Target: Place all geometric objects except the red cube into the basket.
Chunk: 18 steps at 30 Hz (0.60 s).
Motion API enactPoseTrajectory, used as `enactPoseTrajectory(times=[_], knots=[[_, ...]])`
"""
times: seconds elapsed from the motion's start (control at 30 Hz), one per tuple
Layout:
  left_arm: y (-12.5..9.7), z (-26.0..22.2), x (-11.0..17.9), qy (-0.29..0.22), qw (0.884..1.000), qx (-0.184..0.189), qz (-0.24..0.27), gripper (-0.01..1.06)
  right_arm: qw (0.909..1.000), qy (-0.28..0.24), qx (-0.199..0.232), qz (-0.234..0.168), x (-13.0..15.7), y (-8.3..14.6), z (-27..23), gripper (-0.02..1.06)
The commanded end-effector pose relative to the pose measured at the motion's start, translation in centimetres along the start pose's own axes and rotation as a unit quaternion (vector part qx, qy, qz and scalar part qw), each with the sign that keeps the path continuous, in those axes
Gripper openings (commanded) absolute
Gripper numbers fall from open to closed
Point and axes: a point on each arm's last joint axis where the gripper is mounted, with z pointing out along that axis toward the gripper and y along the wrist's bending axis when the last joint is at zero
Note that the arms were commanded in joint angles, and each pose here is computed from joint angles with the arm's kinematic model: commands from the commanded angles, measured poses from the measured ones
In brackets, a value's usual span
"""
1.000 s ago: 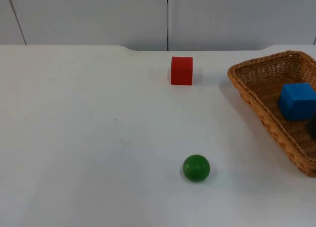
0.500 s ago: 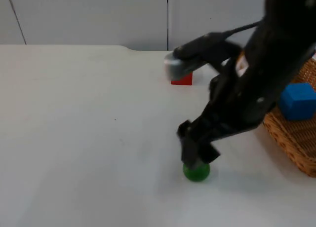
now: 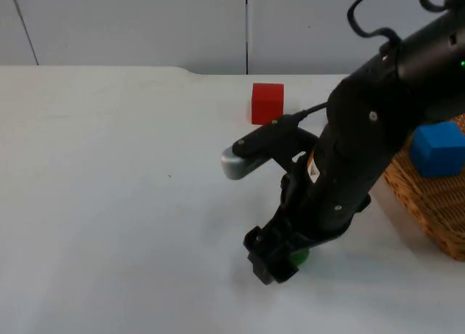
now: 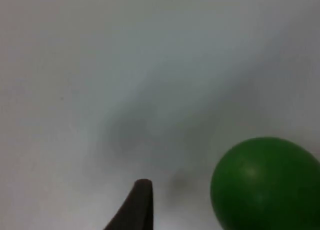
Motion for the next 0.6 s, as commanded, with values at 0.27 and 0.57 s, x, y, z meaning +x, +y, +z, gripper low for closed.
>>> enactPoseTrajectory(times=[0.27,0.57], knots=[[0.0,-0.1,0.1,-0.003,1.000,0.002,-0.004,1.05,0.9995,-0.028,0.001,0.012,-0.7,0.0,-0.3,0.32],[0.0,-0.1,0.0,-0.005,1.000,0.002,0.002,1.05,0.9926,-0.119,0.016,0.015,-2.1,-0.9,-11.7,0.00]])
